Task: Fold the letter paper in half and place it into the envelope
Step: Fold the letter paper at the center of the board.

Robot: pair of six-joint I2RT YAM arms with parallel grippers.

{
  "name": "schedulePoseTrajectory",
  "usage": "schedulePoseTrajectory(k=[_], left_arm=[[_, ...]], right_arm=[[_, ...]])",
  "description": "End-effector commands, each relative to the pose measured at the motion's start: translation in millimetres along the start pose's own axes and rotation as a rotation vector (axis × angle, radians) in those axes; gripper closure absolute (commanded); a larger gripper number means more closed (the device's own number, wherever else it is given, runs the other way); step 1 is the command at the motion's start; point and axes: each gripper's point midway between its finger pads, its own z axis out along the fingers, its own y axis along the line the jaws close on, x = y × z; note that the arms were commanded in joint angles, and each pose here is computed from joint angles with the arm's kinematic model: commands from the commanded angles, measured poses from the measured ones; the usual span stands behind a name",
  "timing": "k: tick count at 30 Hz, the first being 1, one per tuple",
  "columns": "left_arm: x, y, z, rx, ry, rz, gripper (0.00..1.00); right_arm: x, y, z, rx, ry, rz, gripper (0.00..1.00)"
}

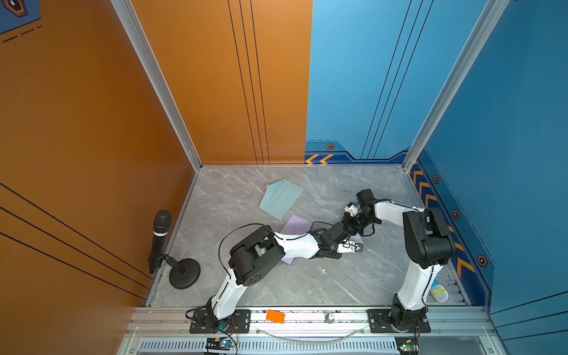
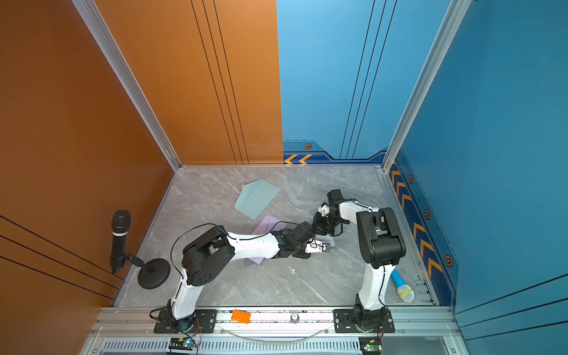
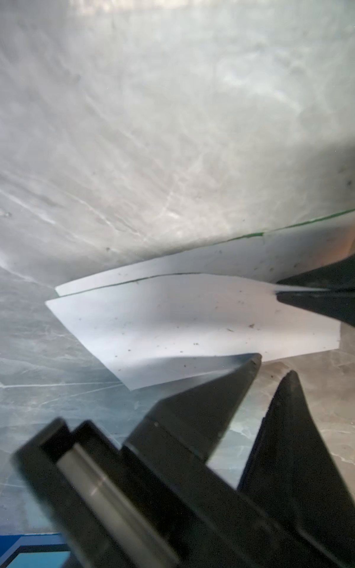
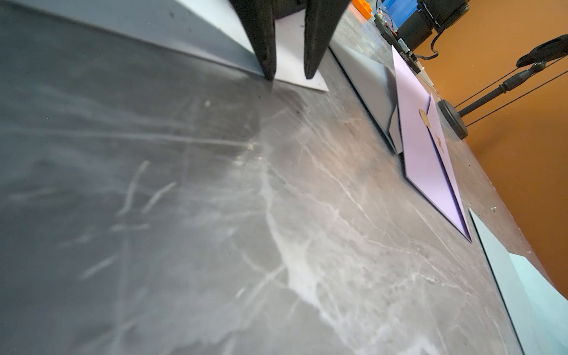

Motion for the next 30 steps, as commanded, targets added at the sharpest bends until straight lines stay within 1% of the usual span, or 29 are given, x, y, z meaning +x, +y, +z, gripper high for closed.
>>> schedulePoseTrajectory(k=[1, 4, 11, 16, 21, 24, 27, 30], left_arm=[[22, -22, 3, 0.053, 0.070, -0.023, 1.00], [23, -22, 1, 0.052, 0.074, -0.034, 1.00], [26, -20, 0, 0.053, 0.081, -0.057, 1.00], [29, -21, 2, 0.053, 0.090, -0.072, 1.00], [32, -20, -1, 0.049, 0.100, -0.097, 1.00], [37, -18, -3, 0.038, 0.122, -0.115, 1.00], [37, -16, -6, 0.028, 0.130, -0.142, 1.00], [35, -17, -6, 0.030, 0.126, -0.171, 1.00]], right_arm=[[10, -35, 5, 0.087, 0.026, 0.059, 0.79], [10, -49, -3, 0.135, 0.009, 0.073, 0.78], [11, -74, -32, 0.162, -0.031, 0.119, 0.77], [19, -90, -53, 0.181, -0.057, 0.151, 0.76], [24, -103, -73, 0.195, -0.110, 0.186, 0.76], [25, -100, -83, 0.180, -0.138, 0.189, 0.75], [29, -87, -85, 0.140, -0.153, 0.179, 0.69], [33, -77, -80, 0.094, -0.171, 0.185, 0.65]])
